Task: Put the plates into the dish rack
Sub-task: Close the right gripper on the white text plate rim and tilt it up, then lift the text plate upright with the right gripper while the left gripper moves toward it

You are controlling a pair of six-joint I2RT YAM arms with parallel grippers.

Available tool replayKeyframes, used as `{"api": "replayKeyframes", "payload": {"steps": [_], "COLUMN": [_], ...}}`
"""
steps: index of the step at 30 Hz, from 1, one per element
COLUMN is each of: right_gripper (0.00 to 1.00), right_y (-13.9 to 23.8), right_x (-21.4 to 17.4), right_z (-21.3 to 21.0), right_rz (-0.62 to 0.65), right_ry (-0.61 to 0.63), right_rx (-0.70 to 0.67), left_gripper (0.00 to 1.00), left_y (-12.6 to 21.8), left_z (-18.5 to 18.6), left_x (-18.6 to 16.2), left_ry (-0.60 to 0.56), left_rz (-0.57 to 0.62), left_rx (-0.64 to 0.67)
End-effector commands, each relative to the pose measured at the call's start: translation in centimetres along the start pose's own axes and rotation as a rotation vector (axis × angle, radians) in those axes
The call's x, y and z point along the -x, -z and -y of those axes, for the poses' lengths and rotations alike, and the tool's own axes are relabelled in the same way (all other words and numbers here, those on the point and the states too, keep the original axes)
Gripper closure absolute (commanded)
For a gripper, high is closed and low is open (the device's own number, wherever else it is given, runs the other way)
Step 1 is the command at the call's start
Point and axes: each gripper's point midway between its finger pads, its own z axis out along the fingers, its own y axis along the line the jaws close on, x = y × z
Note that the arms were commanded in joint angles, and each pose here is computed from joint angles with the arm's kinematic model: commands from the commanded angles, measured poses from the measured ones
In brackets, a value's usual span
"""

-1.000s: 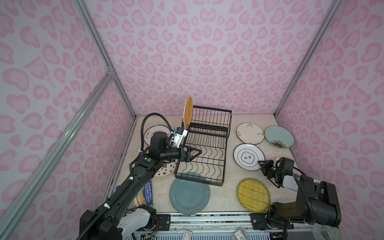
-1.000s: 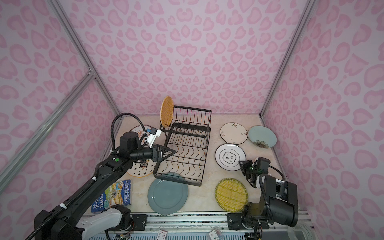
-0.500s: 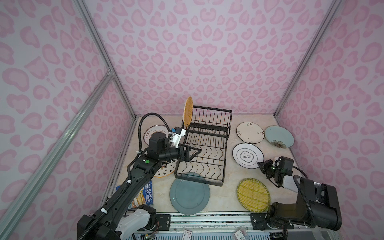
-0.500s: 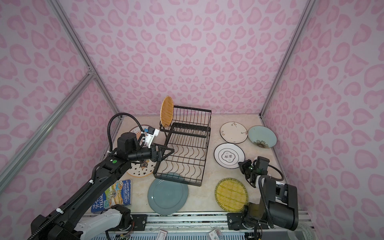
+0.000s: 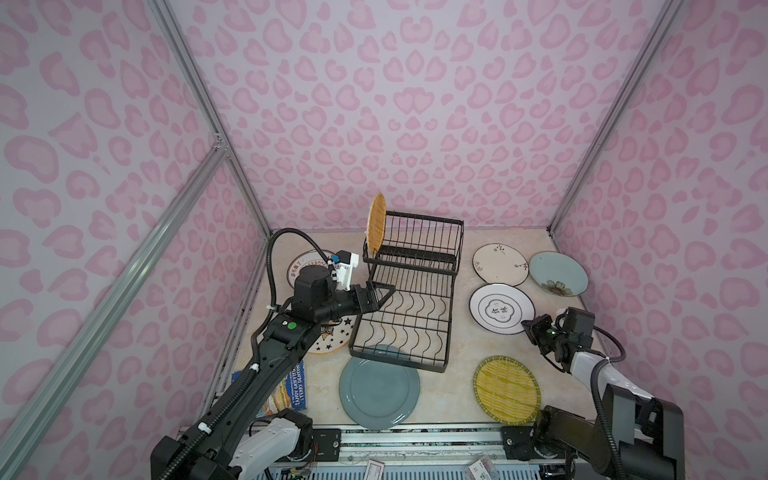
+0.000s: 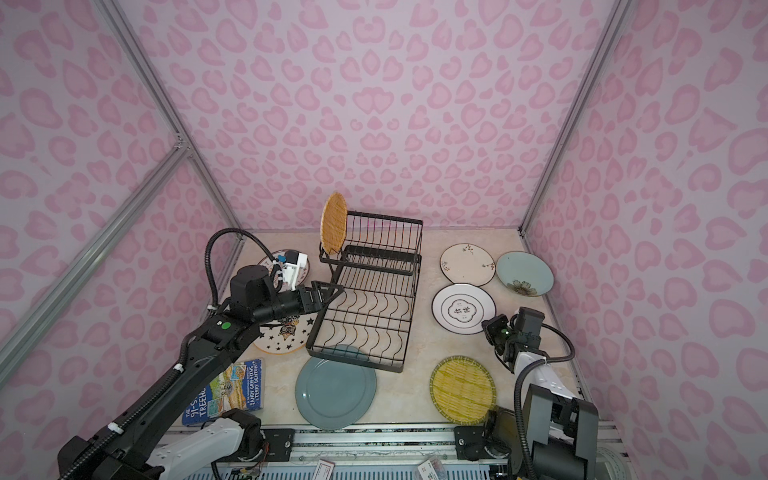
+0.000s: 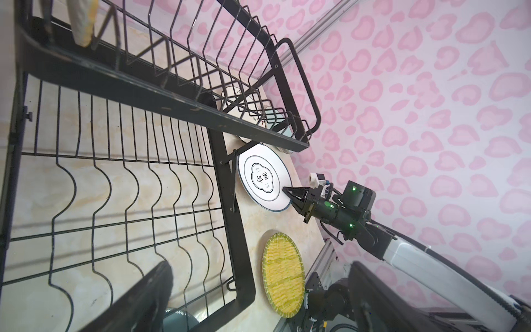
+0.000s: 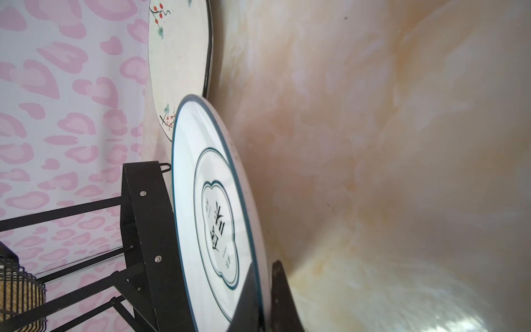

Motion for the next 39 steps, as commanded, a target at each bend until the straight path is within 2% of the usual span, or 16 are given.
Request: {"api": "replayKeyframes", "payload": {"steps": [1,7,15,20,27,33,39], "right_gripper": [1.00,1.00,1.00,1.00,1.00,1.00,1.00], "right_y": [0.0,0.7,5.3,7.1,11.7,15.1,17.3], "right_x": [0.0,0.1,2.7,2.7,3.7,3.7,2.1], "right_z": [-0.9,-1.3,-4.2,-6.1,-9.8,-13.8,-17.3], "right_rz": [-0.017,-0.017,0.115,0.124,0.209,0.221,0.196], "right_ry": [0.020,-0.022,-0.071,-0.094,-0.105,-0.113,-0.043], "right_rx": [0.030,0.099,0.223,0.291,0.429,0.559,0.613], "left_gripper": [0.03,0.03,0.03,0.03,0.02,0.01,0.01], "left_y": [0.1,0.1,1.0,0.6,-2.6,-5.4,-7.9], "left_z": [0.9,2.3,4.9,7.2,11.4,14.8,16.7], "left_x": [1.3,0.1,-2.2,-2.5,-3.7,-4.2,-3.1], "left_ry": [0.050,0.050,0.019,-0.006,-0.051,-0.096,-0.113], "left_rz": [0.059,0.057,0.061,0.038,-0.057,-0.106,-0.108], "left_rx": [-0.019,-0.042,-0.097,-0.145,-0.211,-0.247,-0.254]}}
